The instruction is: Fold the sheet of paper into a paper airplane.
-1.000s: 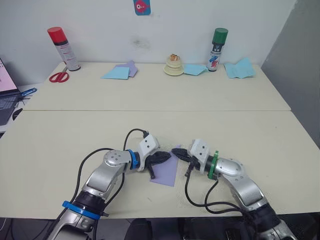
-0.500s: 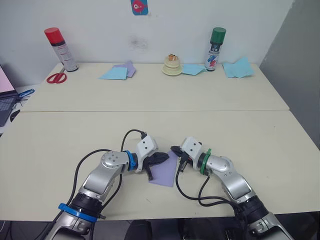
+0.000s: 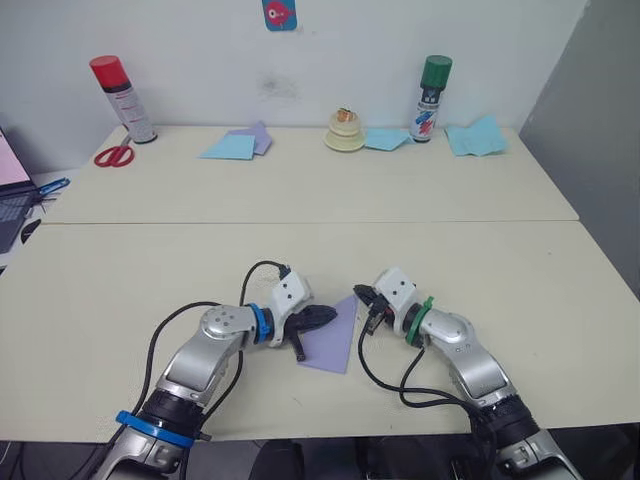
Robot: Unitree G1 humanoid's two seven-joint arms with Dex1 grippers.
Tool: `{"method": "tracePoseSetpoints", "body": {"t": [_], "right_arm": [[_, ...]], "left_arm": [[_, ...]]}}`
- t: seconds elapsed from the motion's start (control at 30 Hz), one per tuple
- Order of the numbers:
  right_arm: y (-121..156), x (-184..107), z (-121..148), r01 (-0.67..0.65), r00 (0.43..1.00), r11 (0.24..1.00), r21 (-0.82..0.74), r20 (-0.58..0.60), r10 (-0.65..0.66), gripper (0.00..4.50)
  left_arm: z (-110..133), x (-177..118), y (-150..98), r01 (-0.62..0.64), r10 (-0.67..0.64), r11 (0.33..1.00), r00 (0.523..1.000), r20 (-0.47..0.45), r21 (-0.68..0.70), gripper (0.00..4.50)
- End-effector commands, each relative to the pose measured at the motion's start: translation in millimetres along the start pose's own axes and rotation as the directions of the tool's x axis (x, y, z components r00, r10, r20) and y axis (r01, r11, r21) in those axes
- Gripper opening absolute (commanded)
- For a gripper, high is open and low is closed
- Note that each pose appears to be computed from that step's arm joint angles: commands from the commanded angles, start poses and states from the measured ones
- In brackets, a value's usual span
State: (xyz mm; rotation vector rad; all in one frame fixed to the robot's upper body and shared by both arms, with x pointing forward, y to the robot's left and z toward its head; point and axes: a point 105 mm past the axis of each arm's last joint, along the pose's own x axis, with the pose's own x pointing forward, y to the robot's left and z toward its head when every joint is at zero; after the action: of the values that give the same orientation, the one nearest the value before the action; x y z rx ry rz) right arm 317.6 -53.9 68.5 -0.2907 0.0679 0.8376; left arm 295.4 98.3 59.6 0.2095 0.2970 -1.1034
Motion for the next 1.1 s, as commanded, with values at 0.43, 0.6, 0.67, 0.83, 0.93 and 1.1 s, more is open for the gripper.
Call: {"method": "tracePoseSetpoints", "body": {"t": [0.43, 0.6, 0.67, 0.83, 0.93, 1.1], "right_arm": [[24.4, -56.7, 64.4, -0.26, 0.959, 0.946, -0.191, 0.062, 0.276, 0.0], [29.3, -76.6, 73.4, -0.339, 0.937, 0.92, -0.198, 0.014, 0.349, 0.0], [31.0, -82.2, 74.5, -0.363, 0.93, 0.912, -0.189, -0.006, 0.368, 0.0], [38.1, -97.8, 76.7, -0.414, 0.91, 0.897, -0.154, -0.044, 0.412, 0.0], [41.4, -104.5, 77.1, -0.426, 0.905, 0.895, -0.135, -0.058, 0.422, 0.0], [43.9, -111.6, 74.2, -0.416, 0.909, 0.902, -0.113, -0.079, 0.41, 0.0]], "left_arm": [[73.7, -53.7, 8.3, 0.054, -0.073, 0.908, 0.997, 0.03, 0.416, 0.26], [64.1, -72.0, 6.4, 0.254, -0.21, 0.726, 0.967, -0.147, 0.639, 1.69], [59.5, -72.2, 5.1, 0.301, -0.246, 0.644, 0.952, -0.182, 0.703, 2.35], [63.7, -57.5, 4.3, 0.344, -0.324, 0.479, 0.924, -0.201, 0.807, 3.62], [65.3, -48.4, 3.1, 0.35, -0.358, 0.424, 0.912, -0.2, 0.835, 3.62], [60.5, -36.9, -3.6, 0.376, -0.414, 0.339, 0.882, -0.222, 0.862, 3.62]]}}
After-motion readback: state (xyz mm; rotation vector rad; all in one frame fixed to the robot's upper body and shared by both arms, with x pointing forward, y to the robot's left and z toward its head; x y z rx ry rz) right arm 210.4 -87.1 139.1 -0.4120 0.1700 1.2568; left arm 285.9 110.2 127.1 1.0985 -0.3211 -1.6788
